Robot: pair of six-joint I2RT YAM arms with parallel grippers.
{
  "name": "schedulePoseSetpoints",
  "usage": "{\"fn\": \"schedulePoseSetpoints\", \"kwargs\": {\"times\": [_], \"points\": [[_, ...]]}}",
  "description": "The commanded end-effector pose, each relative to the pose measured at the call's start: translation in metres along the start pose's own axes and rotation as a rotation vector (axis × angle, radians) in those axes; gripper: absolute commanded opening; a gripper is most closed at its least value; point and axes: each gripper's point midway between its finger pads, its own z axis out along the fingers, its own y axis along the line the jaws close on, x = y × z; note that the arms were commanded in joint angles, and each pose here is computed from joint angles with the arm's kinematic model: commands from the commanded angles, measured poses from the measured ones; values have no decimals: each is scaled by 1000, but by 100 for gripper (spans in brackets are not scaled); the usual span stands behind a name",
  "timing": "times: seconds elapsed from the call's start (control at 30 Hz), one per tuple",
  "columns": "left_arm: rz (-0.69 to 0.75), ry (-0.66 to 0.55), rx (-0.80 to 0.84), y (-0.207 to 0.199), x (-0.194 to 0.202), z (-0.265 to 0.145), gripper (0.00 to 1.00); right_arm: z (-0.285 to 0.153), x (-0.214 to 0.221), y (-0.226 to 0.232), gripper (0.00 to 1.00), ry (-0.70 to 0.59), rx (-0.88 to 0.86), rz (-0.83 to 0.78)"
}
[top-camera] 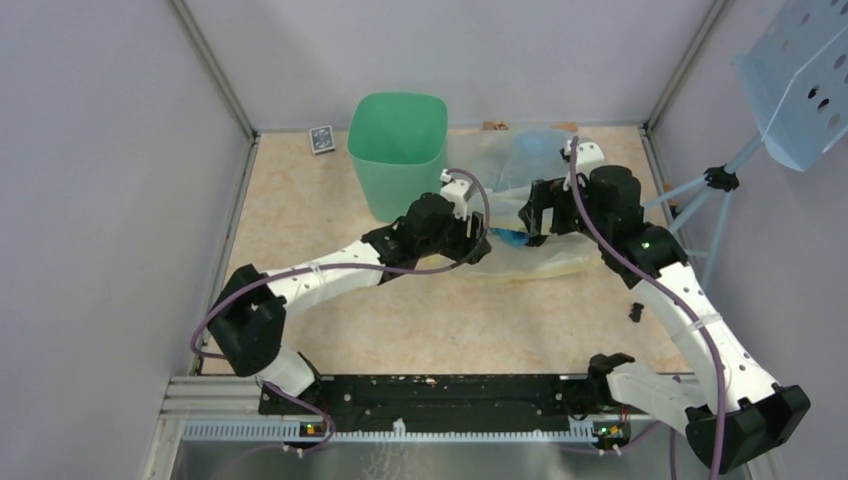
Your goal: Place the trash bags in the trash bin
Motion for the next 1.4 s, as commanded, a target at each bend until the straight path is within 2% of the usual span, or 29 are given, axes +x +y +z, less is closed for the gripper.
{"fn": "schedulePoseSetpoints", "kwargs": {"times": [0.0,0.1,0.27,0.37,0.43,0.5,0.57,0.63,0.73,0.93,1.13,1.27,1.37], "points": [[-64,-56,0,24,-35,14,66,8,-48,4,88,-187,-26,-215],[-41,-75,-1,32,-47,19,66,30,-50,11,88,-171,-80,-341],[-15,-110,39,30,-67,26,66,56,-22,24,89,-61,-193,-609],[0,-130,31,32,-76,29,66,66,-9,18,88,-22,-186,-680],[11,-142,35,31,-83,30,65,74,-12,10,75,-23,-133,-686],[30,-146,46,29,-86,30,65,81,-25,0,56,-44,-52,-652],[24,-137,67,25,-82,29,64,86,-42,-2,33,-83,-30,-575],[-1,-128,92,20,-72,27,63,91,-52,5,1,-114,-92,-521],[-67,-158,145,5,-61,22,63,98,-64,11,0,-131,-145,-467],[-149,-263,217,-37,-39,12,63,117,-73,19,0,-66,-200,-381],[-321,-340,137,-18,-32,30,64,120,-68,30,0,-64,-259,-347],[-427,-352,60,-2,-27,50,76,120,-67,31,0,-77,-268,-333],[-520,-369,62,-1,-28,61,84,119,-66,32,0,-81,-267,-323]]}}
